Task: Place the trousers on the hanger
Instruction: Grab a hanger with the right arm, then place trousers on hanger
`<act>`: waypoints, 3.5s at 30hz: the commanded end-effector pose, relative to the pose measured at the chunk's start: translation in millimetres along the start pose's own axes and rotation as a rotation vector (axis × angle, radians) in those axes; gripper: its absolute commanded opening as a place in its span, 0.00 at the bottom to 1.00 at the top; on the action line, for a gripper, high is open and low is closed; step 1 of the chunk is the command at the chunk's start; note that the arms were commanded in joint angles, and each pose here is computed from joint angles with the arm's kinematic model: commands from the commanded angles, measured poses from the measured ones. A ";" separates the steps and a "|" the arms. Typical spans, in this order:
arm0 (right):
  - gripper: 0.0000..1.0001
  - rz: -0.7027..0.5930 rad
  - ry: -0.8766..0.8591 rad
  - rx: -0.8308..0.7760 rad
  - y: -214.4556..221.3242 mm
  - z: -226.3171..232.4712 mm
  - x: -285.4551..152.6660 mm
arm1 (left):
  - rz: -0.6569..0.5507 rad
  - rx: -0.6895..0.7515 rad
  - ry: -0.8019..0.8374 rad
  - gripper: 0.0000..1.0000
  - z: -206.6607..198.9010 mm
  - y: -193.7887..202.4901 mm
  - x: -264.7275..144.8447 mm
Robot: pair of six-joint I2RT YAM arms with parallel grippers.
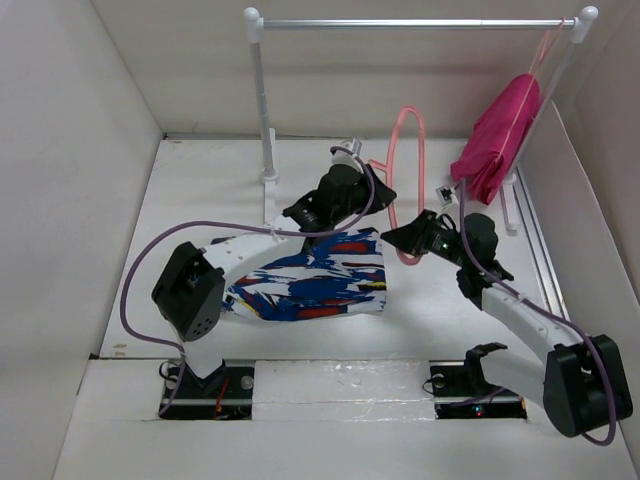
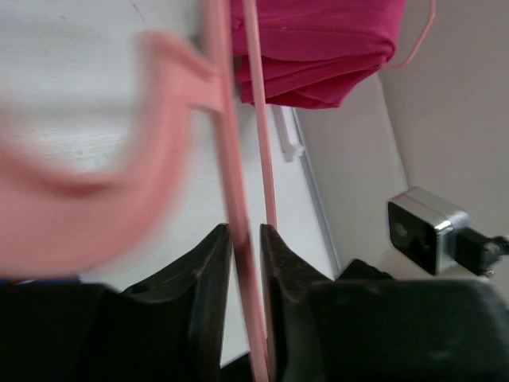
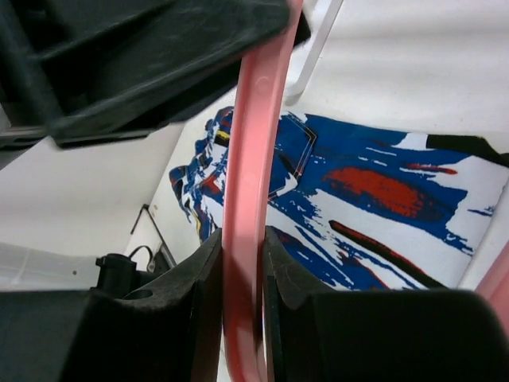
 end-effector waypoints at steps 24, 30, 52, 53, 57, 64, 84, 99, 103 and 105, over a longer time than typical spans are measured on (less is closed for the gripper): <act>0.02 0.278 0.273 -0.135 36.4 -26.8 -52.8 | 0.064 -0.259 -0.064 0.00 57.3 114.9 -65.9; 0.40 0.361 0.289 -0.187 42.7 -61.4 -23.8 | -0.027 -0.232 -0.173 0.00 72.0 130.1 -55.6; 0.00 0.425 0.205 -0.065 92.7 -93.3 29.4 | -0.061 -0.115 -0.414 0.00 126.8 145.5 -44.9; 0.00 0.416 0.220 -0.066 85.3 -92.1 24.7 | -0.068 -0.102 -0.429 0.00 129.7 141.3 -45.9; 0.00 0.316 0.311 -0.175 21.7 -85.1 -8.7 | -0.113 -0.029 -0.500 0.00 144.4 111.0 -63.3; 0.00 0.238 0.411 -0.102 2.8 -101.1 -74.4 | -0.124 0.102 -0.588 0.00 167.4 84.6 -97.9; 0.00 0.190 0.505 0.019 12.2 -178.4 -50.1 | -0.035 0.341 -0.657 0.00 171.4 73.8 -108.7; 0.01 0.250 0.549 0.038 33.0 -187.5 -51.3 | 0.025 0.308 -0.589 0.00 145.3 68.2 -122.7; 0.06 0.246 0.539 0.039 28.9 -183.7 -47.6 | 0.016 0.288 -0.587 0.00 145.3 68.5 -123.0; 0.19 0.248 0.541 0.028 27.8 -177.8 -47.5 | -0.012 0.289 -0.562 0.00 138.4 63.3 -120.4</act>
Point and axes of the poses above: each gripper's point midway between its finger pads, its own x axis out along the fingers, its own z axis along the line the jaws close on, y = z × x, the point moved 6 cm from there along -x, back along the fingers, and after that the axes turned 7 degrees about -x, right-handed, at the moved point
